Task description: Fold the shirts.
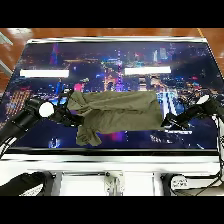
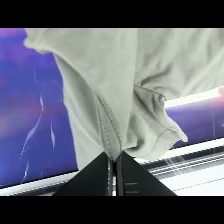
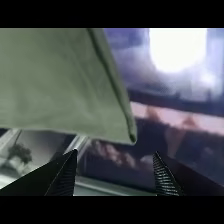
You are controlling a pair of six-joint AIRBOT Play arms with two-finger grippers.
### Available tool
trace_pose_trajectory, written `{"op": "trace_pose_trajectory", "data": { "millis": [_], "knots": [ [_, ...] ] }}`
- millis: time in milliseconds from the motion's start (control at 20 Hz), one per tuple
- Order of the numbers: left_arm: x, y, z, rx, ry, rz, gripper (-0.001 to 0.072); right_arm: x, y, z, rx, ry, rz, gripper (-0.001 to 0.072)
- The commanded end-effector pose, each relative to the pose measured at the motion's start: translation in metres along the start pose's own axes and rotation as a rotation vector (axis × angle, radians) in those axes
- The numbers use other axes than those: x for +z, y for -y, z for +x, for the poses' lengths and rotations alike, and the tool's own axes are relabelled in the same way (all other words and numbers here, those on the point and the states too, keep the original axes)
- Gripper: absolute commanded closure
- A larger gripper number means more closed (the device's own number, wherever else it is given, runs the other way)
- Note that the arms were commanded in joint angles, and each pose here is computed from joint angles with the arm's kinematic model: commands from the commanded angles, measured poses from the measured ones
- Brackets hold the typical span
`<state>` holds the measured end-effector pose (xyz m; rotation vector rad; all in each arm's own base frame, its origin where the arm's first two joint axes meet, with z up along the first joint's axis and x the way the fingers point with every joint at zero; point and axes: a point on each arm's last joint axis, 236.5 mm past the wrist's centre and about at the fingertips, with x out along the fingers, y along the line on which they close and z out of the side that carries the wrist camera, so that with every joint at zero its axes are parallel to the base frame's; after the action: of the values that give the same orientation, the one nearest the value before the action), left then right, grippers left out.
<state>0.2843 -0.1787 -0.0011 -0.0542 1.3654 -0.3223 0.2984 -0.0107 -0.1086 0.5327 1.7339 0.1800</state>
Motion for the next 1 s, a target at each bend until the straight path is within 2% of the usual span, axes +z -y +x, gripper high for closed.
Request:
{"op": "trace_pose_trajectory", "data": {
  "millis": [0,100,250,350,400,550,750,850,950],
  "knots": [
    [0.006,0.004,-0.018,-0.010,0.047,0.007,0.0667,0.010,-0.003,0.006,0.029,0.028,0.036,0.0121],
    [0.013,0.008,-0.030,-0.021,0.087,0.014,0.0667,0.013,-0.017,0.016,0.096,0.013,0.060,0.0122],
    [0.024,0.013,-0.050,-0.034,0.141,0.026,0.0667,0.008,-0.030,0.038,0.094,-0.048,0.032,0.0130],
    [0.035,0.012,-0.066,-0.019,0.193,0.042,0.0667,0.009,-0.040,0.044,0.083,-0.052,-0.002,0.0511],
    [0.040,0.008,-0.075,0.000,0.219,0.048,0.0667,0.011,-0.048,0.040,0.094,-0.038,-0.029,0.0643],
    [0.061,-0.023,-0.124,0.132,0.318,0.072,0.0668,0.034,-0.080,-0.013,0.134,0.123,-0.156,0.0642],
    [0.106,-0.023,-0.278,0.158,0.691,0.083,0.0667,0.050,-0.175,-0.194,0.141,0.622,-0.478,0.0643],
    [0.110,-0.014,-0.392,0.138,0.980,0.080,0.0667,0.018,-0.226,-0.319,0.081,0.974,-0.629,0.0643],
    [0.087,-0.004,-0.502,0.111,1.274,0.085,0.0667,-0.050,-0.264,-0.451,-0.012,1.408,-0.701,0.0643]
  ]
}}
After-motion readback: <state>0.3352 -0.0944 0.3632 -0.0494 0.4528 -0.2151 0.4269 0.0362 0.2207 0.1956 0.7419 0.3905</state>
